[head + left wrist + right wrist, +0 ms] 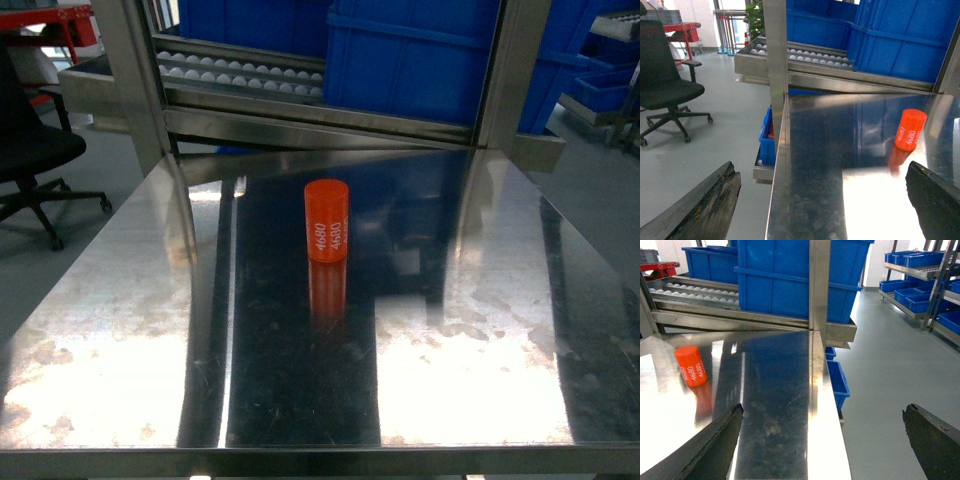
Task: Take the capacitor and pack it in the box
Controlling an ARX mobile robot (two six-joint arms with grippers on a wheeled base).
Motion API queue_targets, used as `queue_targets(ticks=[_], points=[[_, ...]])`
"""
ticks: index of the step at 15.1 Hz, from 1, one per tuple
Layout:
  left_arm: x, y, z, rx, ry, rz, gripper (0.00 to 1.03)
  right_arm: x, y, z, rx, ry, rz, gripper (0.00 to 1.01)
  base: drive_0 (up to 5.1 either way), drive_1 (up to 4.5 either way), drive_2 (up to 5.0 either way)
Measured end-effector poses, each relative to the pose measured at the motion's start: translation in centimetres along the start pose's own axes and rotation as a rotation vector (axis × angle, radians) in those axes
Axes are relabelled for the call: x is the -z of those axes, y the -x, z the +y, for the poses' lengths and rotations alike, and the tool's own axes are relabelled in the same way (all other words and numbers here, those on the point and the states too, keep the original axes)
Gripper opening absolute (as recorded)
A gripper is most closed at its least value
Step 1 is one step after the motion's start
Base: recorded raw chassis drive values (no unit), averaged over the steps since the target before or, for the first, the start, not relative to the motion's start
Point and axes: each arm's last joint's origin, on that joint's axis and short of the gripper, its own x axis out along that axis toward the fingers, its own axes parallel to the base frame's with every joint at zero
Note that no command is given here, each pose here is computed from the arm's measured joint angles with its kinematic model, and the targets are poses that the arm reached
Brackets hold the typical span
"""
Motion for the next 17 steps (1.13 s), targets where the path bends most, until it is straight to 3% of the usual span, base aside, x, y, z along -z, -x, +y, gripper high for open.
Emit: queue_targets(ticks=[4, 5, 6, 9, 11, 13, 17], points=[[0.1, 0.0, 0.0, -0.004, 0.0, 0.006, 0.98, 0.0, 0.0, 0.0, 0.0, 0.0, 0.0, 0.98, 0.0, 0.0, 0.0], [0.3, -0.3, -0.3, -0.048, 0.02, 0.077, 0.98, 0.0, 0.0, 0.0, 0.001, 0.0, 0.0, 0.98, 0.0, 0.0, 0.0], [0.2, -1.2, -1.0, -0.039, 0.03, 0.101, 0.98, 0.0, 0.0, 0.0, 0.0, 0.0, -0.001, 0.98, 0.0, 0.0, 0.0], [-0.7, -4.8, -3.0, 0.066, 0.038, 0.078, 0.98, 0.0, 0.0, 0.0, 0.0, 0.0, -0.001, 0.98, 0.0, 0.0, 0.0], [-1.2, -8.8, -6.3, 0.176, 0.039, 0.052, 0.98, 0.0, 0.0, 0.0, 0.0, 0.0, 0.0, 0.98, 0.0, 0.0, 0.0], [0.1, -12.4, -9.1, 0.229, 0.028, 0.086, 0.98, 0.0, 0.0, 0.0, 0.0, 0.0, 0.0, 0.98, 0.0, 0.0, 0.0], [3.3, -19.7, -12.8, 0.27, 0.009, 0.204, 0.98, 0.0, 0.0, 0.0, 0.0, 0.0, -0.001, 0.98, 0.0, 0.0, 0.0]])
